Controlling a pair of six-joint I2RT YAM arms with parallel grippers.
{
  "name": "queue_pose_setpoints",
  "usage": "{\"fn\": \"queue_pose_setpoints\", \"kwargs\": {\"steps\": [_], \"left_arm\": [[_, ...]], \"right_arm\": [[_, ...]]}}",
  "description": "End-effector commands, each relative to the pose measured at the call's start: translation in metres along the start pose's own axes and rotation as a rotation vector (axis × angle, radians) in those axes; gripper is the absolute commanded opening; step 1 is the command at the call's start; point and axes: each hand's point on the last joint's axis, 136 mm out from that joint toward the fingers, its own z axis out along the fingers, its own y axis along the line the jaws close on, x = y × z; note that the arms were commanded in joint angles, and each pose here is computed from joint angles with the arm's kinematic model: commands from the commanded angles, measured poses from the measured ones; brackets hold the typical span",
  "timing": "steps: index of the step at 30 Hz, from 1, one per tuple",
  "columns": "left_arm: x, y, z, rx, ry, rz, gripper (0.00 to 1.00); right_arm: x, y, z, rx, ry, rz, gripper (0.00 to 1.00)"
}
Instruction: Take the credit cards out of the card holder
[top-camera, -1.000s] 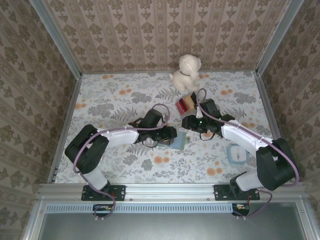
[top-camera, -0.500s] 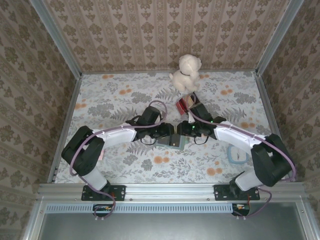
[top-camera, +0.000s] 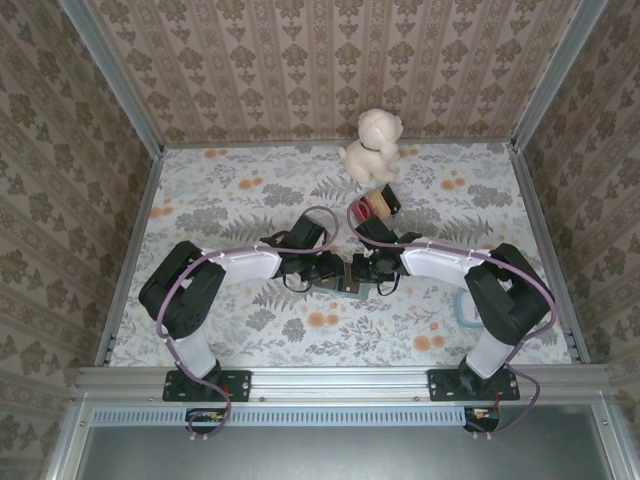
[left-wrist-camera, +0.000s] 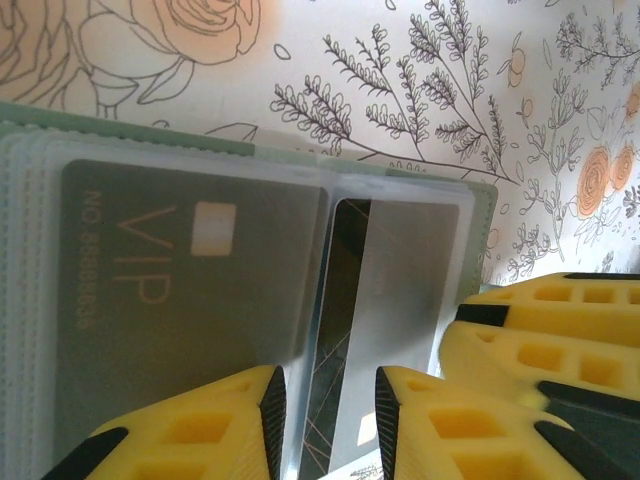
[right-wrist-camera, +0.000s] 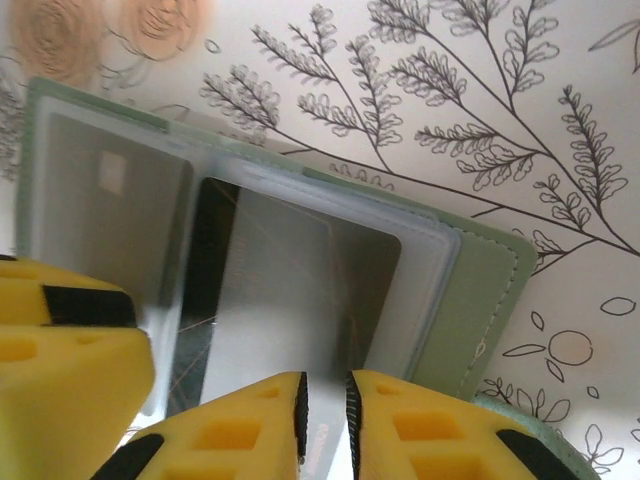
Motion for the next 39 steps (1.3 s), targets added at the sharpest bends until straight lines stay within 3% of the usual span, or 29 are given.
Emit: {"fn": "queue_pose_setpoints", "kwargs": {"steps": [1,10,26,39], "left_arm": [[-0.001,-0.004,0.0,-0.006,0.015,0.022,0.32],[0.001,-0.002,0.004,-0.008,0.033,0.015,0.33],[0.005,0.0,0.011,0.033,0.05,-0.009,0.3],[0.001,0.0,-0.003,0.078,0.015,-0.018,0.13]], "right_arm": [[0.0,-0.001,0.003,0.026,0.023,-0.016,0.22],[0.005,-0.004,0.016,0.035,0.06,-0.007,0.27],[0.01,-0.001,0.021,0.006,0.078,0.001,0.26],[0.01,-0.01,0.023,0.042,0.081,0.003,0.26]]}}
